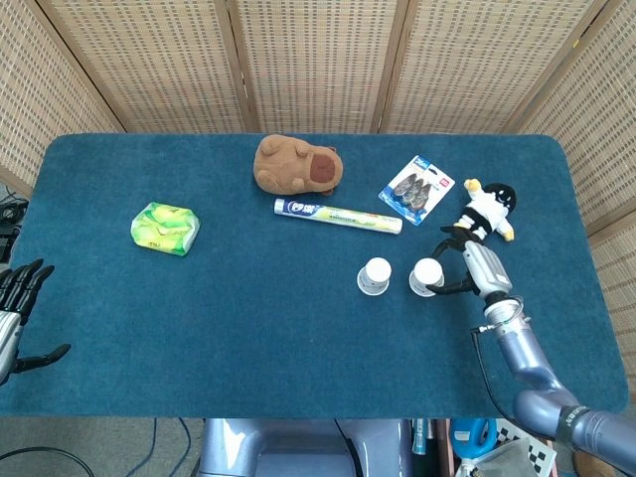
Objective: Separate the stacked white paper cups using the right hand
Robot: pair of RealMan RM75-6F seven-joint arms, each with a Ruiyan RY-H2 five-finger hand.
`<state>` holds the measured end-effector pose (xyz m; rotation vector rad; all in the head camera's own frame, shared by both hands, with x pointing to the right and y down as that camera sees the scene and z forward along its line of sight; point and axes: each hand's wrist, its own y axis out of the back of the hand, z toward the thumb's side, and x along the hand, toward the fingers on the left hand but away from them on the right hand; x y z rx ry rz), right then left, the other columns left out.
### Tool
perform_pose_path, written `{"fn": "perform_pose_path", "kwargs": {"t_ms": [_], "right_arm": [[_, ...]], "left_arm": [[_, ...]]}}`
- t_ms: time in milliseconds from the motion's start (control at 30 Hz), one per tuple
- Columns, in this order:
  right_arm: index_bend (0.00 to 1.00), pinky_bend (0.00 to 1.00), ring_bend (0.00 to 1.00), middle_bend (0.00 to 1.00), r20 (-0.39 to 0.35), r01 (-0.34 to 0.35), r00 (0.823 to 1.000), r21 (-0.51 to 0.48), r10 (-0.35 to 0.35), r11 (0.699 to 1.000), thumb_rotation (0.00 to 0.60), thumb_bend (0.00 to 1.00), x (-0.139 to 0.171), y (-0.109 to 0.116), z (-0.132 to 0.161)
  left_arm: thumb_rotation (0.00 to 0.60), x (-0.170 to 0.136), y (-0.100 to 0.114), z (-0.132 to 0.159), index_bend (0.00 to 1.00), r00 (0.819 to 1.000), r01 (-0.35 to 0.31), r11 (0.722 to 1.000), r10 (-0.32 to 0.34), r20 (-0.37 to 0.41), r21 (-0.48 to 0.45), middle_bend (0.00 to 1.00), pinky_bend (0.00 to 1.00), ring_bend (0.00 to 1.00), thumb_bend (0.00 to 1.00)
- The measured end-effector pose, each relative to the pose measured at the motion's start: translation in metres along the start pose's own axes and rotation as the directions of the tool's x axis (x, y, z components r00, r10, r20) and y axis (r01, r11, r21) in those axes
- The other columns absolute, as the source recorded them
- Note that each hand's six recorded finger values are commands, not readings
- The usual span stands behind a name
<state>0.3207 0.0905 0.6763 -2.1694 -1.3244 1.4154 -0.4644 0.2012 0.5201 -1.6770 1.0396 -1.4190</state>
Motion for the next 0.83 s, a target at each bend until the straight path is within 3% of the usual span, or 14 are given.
{"fn": "perform_pose_path", "kwargs": {"t_ms": [233,467,567,667,833], "right_arm": [[0.15,0.11,0.1,0.17,-0.026,0.003,1.0,0.056,-0.001,0.998,0.6,0.16,-0.003,-0.004,-0.006],[0.13,0.11,0.1,0.16,-0.101,0.045,0.994,0.091,-0.036,0.995,0.6,0.14,0.02,0.012,0.005],[0.13,0.04,0.06,0.12,-0.153,0.078,0.987,0.138,-0.057,0.987,0.6,0.04,0.04,0.02,0.006],[0.12,0.0,0.0,0.02,-0.202,0.134,0.976,0.23,-0.087,0.964,0.6,0.0,0.063,0.028,0.002],[0.1,0.0,0.0,0.0,-0.278,0.288,0.943,0.408,-0.183,0.866,0.6,0.0,0.105,0.043,-0.006]], "left_arm": [[0.6,0.003,-0.002,0.0,0.0,1.0,0.011,1.0,-0.011,-0.004,0.004,0.0,0.0,0.0,0.06],[0.6,0.003,-0.001,-0.001,0.0,1.0,0.006,1.0,-0.006,-0.004,-0.002,0.0,0.0,0.0,0.06],[0.6,0.003,0.0,-0.002,0.0,1.0,0.002,1.0,-0.002,-0.005,-0.005,0.0,0.0,0.0,0.06],[0.6,0.002,0.002,-0.002,0.0,1.0,-0.007,1.0,0.007,-0.006,-0.003,0.0,0.0,0.0,0.06],[0.6,-0.002,0.004,0.0,0.0,0.999,-0.032,0.999,0.032,-0.004,0.009,0.0,0.0,0.0,0.06]]}}
